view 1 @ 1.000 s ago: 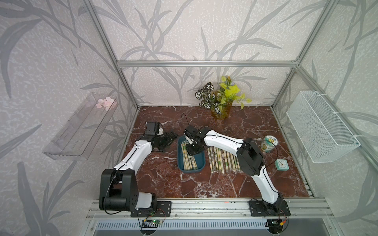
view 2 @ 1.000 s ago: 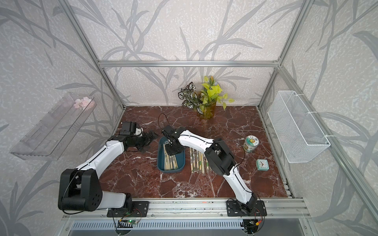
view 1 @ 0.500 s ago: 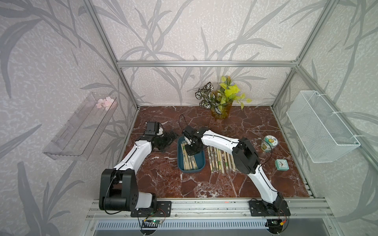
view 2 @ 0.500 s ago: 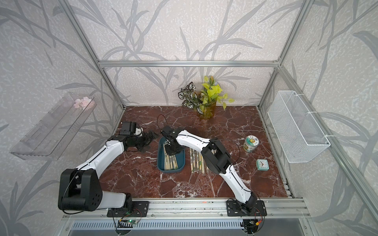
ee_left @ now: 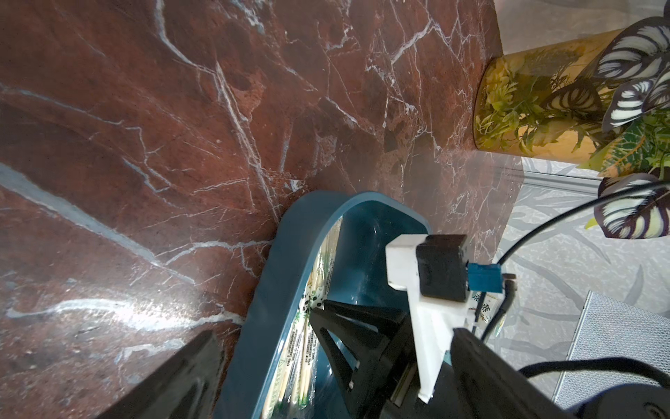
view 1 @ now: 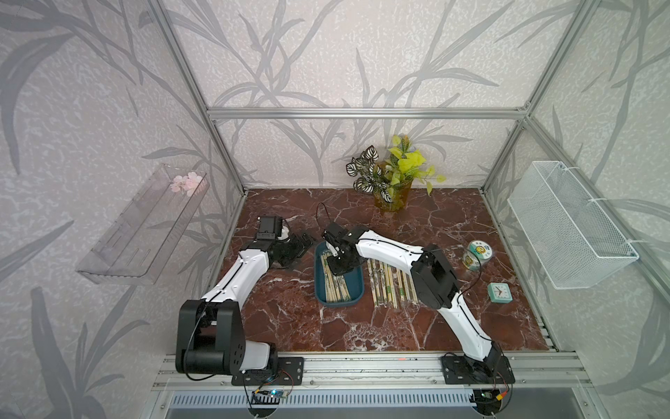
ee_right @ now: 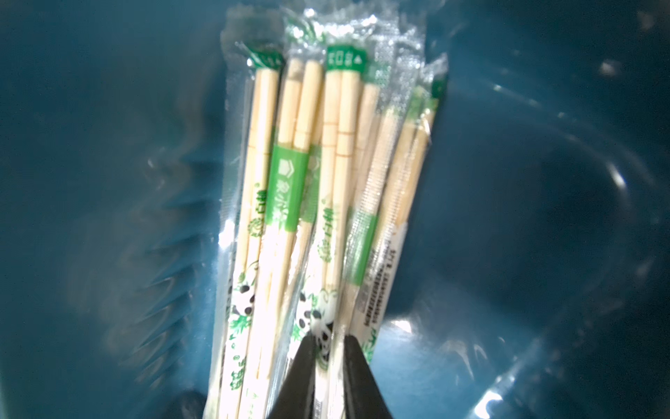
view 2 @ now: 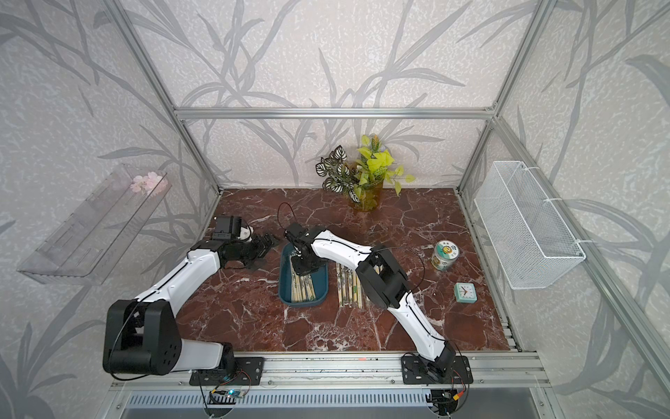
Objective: Take the paired disposable chopsticks out of the storage box
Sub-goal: Pick up the paired disposable chopsticks from the storage box, then place the paired disposable chopsticks at the center of the board.
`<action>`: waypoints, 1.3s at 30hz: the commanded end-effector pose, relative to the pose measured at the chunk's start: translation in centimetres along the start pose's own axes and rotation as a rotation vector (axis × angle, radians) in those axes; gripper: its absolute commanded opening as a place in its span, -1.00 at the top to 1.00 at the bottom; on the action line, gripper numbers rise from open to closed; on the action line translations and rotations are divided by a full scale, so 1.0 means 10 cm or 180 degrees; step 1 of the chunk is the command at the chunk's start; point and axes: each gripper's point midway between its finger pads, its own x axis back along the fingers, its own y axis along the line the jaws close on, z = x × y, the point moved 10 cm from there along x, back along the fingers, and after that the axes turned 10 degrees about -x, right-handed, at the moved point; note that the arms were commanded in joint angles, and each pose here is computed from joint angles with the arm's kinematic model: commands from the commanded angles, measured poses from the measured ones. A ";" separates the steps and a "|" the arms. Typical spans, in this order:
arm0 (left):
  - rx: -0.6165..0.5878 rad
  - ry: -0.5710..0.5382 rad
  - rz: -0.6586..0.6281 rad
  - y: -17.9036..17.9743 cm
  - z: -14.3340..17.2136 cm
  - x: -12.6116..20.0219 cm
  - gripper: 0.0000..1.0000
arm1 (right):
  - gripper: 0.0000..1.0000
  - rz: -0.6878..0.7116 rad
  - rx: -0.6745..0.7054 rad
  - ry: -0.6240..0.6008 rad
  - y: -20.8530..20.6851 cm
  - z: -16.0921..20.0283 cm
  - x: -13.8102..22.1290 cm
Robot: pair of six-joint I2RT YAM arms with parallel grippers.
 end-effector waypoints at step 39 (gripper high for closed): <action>-0.0073 -0.0040 0.0174 -0.09 -0.07 0.02 -0.99 | 1.00 -0.0771 -0.0773 -0.0612 -0.45 -0.15 1.11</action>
